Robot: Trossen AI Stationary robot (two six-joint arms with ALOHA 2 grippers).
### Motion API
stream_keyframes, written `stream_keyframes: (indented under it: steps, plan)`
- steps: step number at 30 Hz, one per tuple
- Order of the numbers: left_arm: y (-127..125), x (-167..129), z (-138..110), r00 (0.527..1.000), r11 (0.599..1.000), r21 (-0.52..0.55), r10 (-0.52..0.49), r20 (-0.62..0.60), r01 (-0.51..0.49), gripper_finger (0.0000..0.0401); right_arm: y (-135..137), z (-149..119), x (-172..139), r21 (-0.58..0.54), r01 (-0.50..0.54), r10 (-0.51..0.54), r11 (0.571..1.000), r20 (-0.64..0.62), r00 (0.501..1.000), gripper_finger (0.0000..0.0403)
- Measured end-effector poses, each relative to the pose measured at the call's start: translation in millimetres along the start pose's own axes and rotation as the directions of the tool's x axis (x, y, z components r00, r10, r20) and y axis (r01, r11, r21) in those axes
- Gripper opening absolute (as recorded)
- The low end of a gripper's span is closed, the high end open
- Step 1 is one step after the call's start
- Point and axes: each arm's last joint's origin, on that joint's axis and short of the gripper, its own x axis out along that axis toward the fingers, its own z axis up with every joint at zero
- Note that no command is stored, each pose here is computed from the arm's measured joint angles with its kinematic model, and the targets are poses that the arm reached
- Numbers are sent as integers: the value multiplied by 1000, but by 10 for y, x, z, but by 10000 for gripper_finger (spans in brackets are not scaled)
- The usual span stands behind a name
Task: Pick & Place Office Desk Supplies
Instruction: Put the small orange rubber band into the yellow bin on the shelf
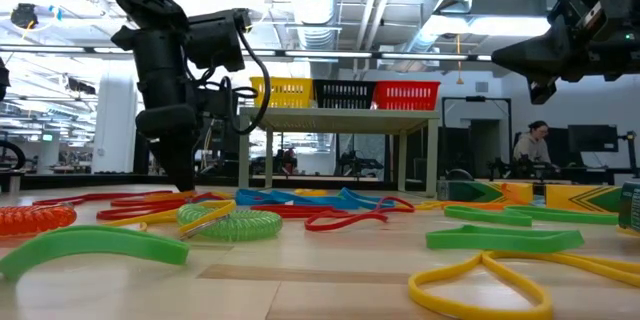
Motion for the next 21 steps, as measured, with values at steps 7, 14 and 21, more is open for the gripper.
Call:
stream_keyframes:
  steps: [7,14,21]
  plan:
    - [7,13,2,1000,999,-29,-18,-4,18,6,0,0,0,0,0,0,1000,1,1000,17]
    - [13,-145,47,995,997,-67,-32,99,39,1,0,1,0,0,0,0,1000,1,1000,17]
    - [-12,-538,159,935,989,-102,-69,348,110,1,0,1,0,0,0,0,1000,1,1000,17]
